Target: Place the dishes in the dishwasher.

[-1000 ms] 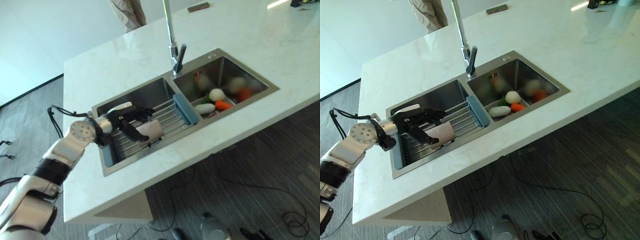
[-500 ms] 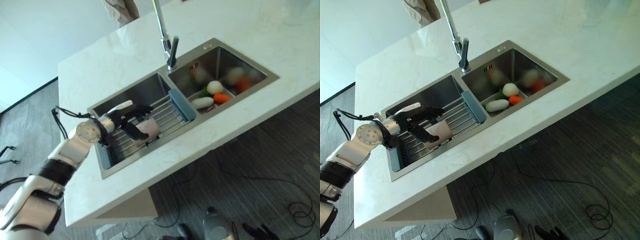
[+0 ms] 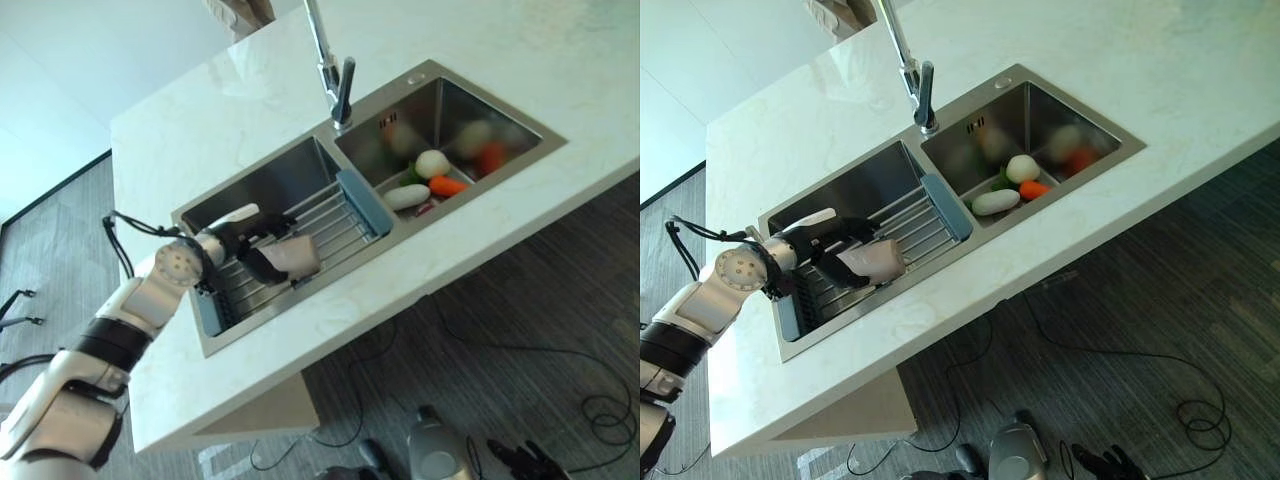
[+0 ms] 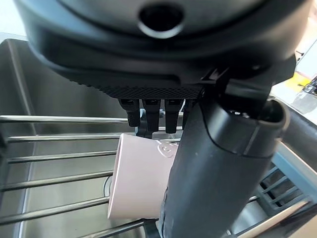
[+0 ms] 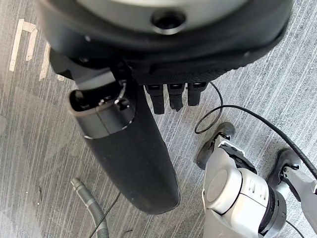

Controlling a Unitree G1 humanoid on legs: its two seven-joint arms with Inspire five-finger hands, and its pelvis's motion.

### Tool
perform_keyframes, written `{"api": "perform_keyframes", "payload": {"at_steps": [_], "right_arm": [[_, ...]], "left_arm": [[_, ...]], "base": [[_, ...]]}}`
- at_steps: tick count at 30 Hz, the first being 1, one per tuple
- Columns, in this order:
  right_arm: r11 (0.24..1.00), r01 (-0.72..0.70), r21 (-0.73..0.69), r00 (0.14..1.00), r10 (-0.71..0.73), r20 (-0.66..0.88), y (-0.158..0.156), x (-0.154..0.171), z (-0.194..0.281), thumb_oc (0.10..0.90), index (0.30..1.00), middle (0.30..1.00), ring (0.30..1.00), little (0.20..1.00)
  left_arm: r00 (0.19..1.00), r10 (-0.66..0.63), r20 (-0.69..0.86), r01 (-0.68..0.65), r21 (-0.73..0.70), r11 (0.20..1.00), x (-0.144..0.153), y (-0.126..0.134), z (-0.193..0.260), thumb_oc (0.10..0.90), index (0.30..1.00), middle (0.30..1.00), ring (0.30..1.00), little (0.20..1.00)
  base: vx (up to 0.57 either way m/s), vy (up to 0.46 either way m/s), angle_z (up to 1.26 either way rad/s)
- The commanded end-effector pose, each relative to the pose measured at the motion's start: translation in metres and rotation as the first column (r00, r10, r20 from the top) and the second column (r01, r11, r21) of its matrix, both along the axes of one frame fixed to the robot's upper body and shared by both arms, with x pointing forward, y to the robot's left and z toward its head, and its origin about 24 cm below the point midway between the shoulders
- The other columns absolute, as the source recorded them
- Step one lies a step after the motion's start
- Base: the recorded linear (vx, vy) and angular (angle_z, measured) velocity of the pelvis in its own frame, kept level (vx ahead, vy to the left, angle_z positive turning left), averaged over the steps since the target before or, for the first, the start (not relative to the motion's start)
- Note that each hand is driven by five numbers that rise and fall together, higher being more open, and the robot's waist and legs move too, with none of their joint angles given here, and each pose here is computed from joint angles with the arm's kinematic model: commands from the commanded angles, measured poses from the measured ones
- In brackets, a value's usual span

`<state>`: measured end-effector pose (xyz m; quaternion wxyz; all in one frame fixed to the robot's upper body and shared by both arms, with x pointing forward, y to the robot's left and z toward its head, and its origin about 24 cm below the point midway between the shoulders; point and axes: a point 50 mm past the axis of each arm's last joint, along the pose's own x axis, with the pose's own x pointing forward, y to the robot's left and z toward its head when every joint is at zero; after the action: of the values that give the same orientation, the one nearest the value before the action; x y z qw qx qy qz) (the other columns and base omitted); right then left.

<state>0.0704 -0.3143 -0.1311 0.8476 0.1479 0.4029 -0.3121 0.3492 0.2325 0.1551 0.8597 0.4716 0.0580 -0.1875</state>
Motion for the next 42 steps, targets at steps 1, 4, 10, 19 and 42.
{"api": "perform_keyframes", "payload": {"at_steps": [1,4,10,19,42], "right_arm": [[0.998,0.016,-0.056,1.000,-0.015,0.020,-0.017,-0.008,0.010,0.800,0.900,0.900,0.900,0.900],[0.998,0.014,-0.057,1.000,-0.012,0.023,-0.018,-0.006,0.011,0.800,0.900,0.900,0.900,0.900],[0.998,0.007,-0.061,1.000,-0.005,0.029,-0.019,-0.002,0.012,0.800,0.900,0.900,0.900,0.900],[0.998,-0.009,-0.058,0.999,0.011,0.041,-0.017,0.005,0.012,0.800,0.900,0.900,0.900,0.900],[0.999,-0.018,-0.040,0.999,0.020,0.047,-0.009,0.010,0.010,0.800,0.900,0.900,0.900,0.900]], "left_arm": [[0.994,0.039,0.101,-0.038,-0.013,0.999,0.002,0.011,0.031,0.800,0.900,0.900,0.900,0.900],[0.996,0.035,0.088,-0.034,-0.009,0.999,0.002,0.010,0.028,0.800,0.900,0.900,0.900,0.900],[0.997,0.013,0.071,-0.013,-0.004,1.000,0.002,0.005,0.025,0.800,0.900,0.900,0.900,0.900],[0.996,-0.026,0.082,0.027,-0.006,1.000,0.004,-0.009,0.022,0.800,0.900,0.900,0.900,0.900],[0.988,0.115,0.102,-0.102,-0.128,0.987,0.011,-0.005,0.003,0.400,0.300,0.300,0.300,0.300]], "base": [[0.00,0.000,0.00],[0.00,0.000,0.00],[-0.01,0.002,0.00],[-0.01,-0.003,0.00],[-0.01,-0.004,-0.01]]}}
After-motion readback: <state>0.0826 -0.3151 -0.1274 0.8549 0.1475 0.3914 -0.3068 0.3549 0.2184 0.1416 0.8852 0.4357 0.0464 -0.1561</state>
